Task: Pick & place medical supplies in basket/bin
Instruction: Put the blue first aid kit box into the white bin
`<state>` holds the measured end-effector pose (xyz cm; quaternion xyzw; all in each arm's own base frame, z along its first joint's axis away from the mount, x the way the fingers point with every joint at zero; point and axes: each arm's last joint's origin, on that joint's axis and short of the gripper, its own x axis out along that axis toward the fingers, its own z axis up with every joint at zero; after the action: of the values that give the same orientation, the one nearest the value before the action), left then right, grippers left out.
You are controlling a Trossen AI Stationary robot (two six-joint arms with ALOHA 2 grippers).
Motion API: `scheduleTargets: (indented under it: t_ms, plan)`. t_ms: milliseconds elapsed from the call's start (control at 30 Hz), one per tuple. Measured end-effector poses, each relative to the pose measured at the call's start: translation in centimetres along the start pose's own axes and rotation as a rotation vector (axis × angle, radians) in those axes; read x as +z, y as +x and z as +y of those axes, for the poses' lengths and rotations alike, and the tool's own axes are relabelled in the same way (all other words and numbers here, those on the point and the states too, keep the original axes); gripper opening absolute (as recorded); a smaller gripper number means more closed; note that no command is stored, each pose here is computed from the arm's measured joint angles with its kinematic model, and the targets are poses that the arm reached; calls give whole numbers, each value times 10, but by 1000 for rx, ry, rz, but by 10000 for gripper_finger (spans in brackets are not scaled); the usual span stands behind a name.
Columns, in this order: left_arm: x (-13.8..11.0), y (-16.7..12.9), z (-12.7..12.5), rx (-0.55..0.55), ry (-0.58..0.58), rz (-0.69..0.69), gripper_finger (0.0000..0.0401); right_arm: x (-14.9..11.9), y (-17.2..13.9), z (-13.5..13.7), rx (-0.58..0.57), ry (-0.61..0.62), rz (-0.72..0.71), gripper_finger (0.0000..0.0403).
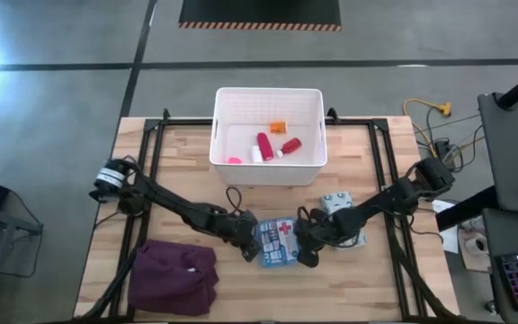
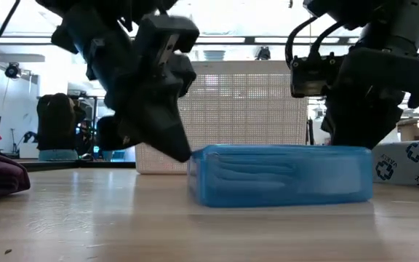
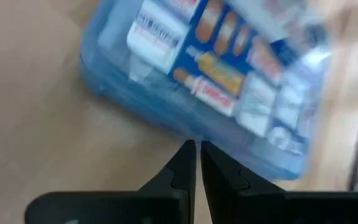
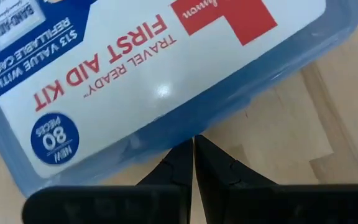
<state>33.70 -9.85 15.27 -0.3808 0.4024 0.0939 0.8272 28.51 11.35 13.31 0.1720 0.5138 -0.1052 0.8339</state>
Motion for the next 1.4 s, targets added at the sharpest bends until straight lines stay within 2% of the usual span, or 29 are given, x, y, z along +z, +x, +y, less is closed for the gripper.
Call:
scheduleTargets:
  t_ms: [300, 400, 567, 733, 933, 1100, 1200, 1400]
  plan:
    - [-7, 1, 13, 120, 2, 59, 8, 36, -27, 33, 154, -136, -81, 11]
    - [-7, 1, 14, 119, 1, 56, 8, 51, -40, 43, 171, -173, -111, 11]
    - [-6, 1, 14, 110, -2, 53, 8, 72, -61, 53, 119, -245, -209, 11]
    - [-4, 2, 12, 86, 0, 33, 8, 83, -65, 49, 28, -271, -282, 11]
    - [-3, 2, 11, 76, -1, 28, 8, 89, -62, 41, 37, -190, -265, 11]
    - [-4, 1, 11, 76, 0, 30, 8, 95, -61, 34, 103, -45, -226, 28]
    - [-4, 1, 11, 77, 1, 31, 8, 96, -60, 32, 118, 17, -214, 61]
    - [-5, 1, 10, 72, 13, 45, 8, 98, -62, 33, 156, 131, -184, 157]
